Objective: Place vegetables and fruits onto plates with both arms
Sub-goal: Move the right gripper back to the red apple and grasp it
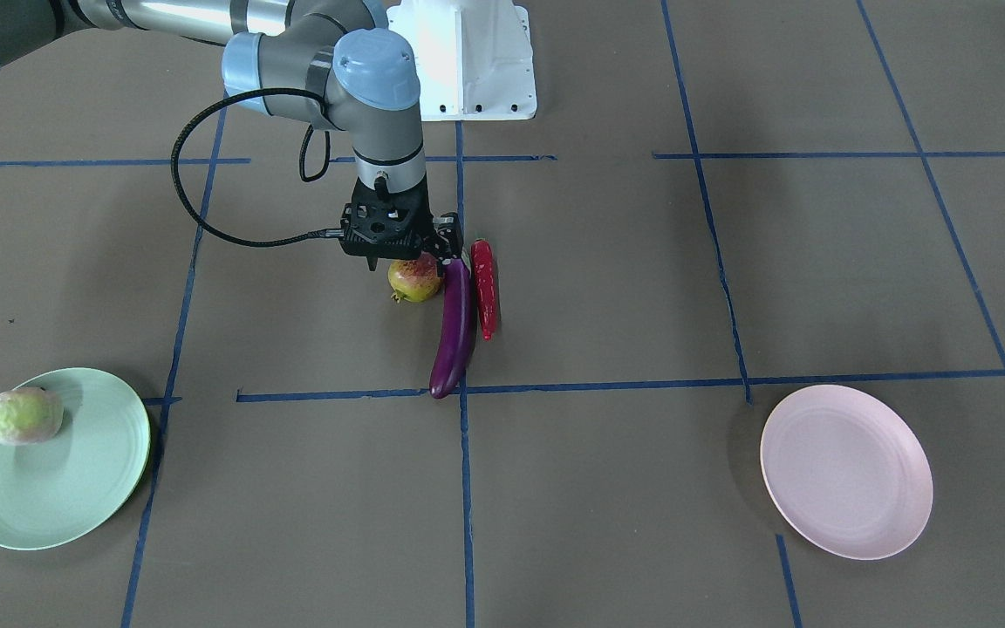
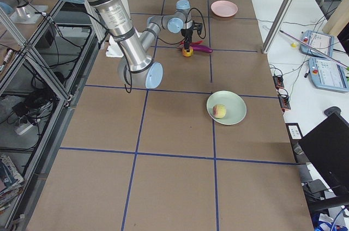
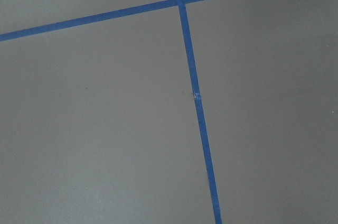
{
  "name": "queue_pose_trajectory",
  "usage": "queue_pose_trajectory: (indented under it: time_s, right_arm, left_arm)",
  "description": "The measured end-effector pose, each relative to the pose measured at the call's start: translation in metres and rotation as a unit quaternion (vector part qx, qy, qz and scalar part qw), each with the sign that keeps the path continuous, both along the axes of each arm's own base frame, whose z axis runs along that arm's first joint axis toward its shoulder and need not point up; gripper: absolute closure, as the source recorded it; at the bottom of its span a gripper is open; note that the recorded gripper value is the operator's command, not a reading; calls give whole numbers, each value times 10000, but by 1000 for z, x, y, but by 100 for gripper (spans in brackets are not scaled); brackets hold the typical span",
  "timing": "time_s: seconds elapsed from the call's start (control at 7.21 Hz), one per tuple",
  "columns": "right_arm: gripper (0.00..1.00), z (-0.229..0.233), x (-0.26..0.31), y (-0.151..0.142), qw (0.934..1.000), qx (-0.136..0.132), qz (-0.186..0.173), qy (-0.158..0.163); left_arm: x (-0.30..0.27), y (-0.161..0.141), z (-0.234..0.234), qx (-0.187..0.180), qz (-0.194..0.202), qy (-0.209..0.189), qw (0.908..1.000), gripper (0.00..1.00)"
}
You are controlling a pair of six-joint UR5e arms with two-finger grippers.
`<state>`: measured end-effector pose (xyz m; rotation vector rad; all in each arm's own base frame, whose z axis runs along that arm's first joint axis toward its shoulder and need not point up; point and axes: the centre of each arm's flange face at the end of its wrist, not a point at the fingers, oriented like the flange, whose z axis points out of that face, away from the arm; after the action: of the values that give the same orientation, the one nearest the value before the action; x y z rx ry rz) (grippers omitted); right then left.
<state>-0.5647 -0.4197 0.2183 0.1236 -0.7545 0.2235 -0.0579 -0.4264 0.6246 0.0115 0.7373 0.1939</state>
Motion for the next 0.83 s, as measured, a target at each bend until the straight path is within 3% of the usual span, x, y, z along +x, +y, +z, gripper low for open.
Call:
queue_pose_trajectory:
  time_s: [0.28, 0.83]
  right_arm:
    - [0, 0, -15, 17, 9999, 40, -39, 116]
    - [1, -7, -26, 19, 9999, 89, -17, 123]
  left_arm:
    - [0, 0, 0, 0, 2, 0, 10000, 0]
    - [0, 0, 0, 0, 3, 0, 10000, 0]
